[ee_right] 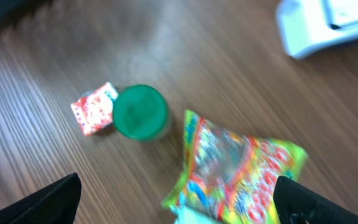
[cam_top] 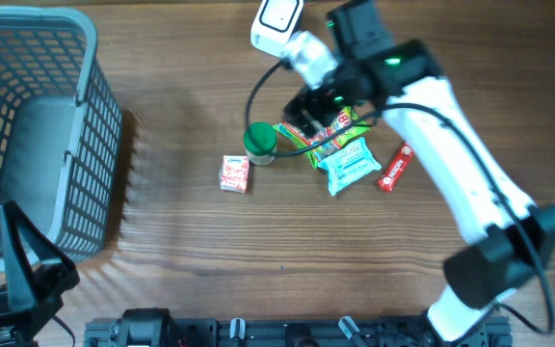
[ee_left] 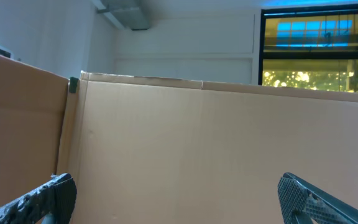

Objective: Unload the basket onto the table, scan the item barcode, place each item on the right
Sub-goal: 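Retract the left arm and reach the right gripper toward the bottle, then grasp the green-capped bottle with the right gripper and lift it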

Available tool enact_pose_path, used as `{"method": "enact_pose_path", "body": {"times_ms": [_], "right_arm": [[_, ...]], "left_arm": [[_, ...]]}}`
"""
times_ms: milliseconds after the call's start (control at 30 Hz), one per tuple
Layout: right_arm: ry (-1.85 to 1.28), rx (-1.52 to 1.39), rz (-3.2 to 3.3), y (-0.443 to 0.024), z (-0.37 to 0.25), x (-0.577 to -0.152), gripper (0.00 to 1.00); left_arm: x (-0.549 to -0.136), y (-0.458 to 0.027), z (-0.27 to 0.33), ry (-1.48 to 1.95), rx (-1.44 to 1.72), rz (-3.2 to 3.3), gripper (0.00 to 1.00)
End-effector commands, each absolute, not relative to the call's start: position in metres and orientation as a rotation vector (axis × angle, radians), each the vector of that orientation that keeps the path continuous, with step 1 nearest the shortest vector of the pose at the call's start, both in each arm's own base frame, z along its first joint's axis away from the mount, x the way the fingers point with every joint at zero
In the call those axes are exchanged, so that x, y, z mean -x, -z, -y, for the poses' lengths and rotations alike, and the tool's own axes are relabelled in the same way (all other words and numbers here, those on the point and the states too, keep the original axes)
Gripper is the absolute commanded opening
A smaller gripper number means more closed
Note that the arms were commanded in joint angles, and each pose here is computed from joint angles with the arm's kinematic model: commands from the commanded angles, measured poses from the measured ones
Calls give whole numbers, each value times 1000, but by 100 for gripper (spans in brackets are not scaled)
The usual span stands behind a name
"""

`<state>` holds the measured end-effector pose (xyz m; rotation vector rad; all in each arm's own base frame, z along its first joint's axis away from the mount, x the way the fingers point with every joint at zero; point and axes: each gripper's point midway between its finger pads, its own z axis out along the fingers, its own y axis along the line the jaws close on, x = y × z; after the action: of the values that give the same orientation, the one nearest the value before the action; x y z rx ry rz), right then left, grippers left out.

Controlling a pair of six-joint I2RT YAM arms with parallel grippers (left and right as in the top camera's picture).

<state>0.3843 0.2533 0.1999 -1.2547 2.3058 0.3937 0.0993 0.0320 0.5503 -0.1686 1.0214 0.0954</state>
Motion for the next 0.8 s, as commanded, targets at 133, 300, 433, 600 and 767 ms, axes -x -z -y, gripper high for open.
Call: {"method": "enact_pose_path", "body": {"times_ms": [133, 300, 433, 600, 767], "right_arm": [[-426, 1623, -2215, -129, -314, -363, 100], [-488, 1636, -2206, -115, -326, -363, 100], [-465, 1638, -2184, -102, -336, -371, 100], [-476, 1617, -2226, -73, -341, -379, 100], [-362, 1569, -2339, -46, -328, -387, 100]], "left_arm": [[-97, -551, -31, -91, 168, -1013, 100], [-97, -551, -31, -91, 168, -1014, 100], [-97, -551, -31, -91, 167, -1014, 100], [-97, -551, -31, -90, 168, -1014, 100], [-97, -551, -31, -90, 168, -1013, 100]]}}
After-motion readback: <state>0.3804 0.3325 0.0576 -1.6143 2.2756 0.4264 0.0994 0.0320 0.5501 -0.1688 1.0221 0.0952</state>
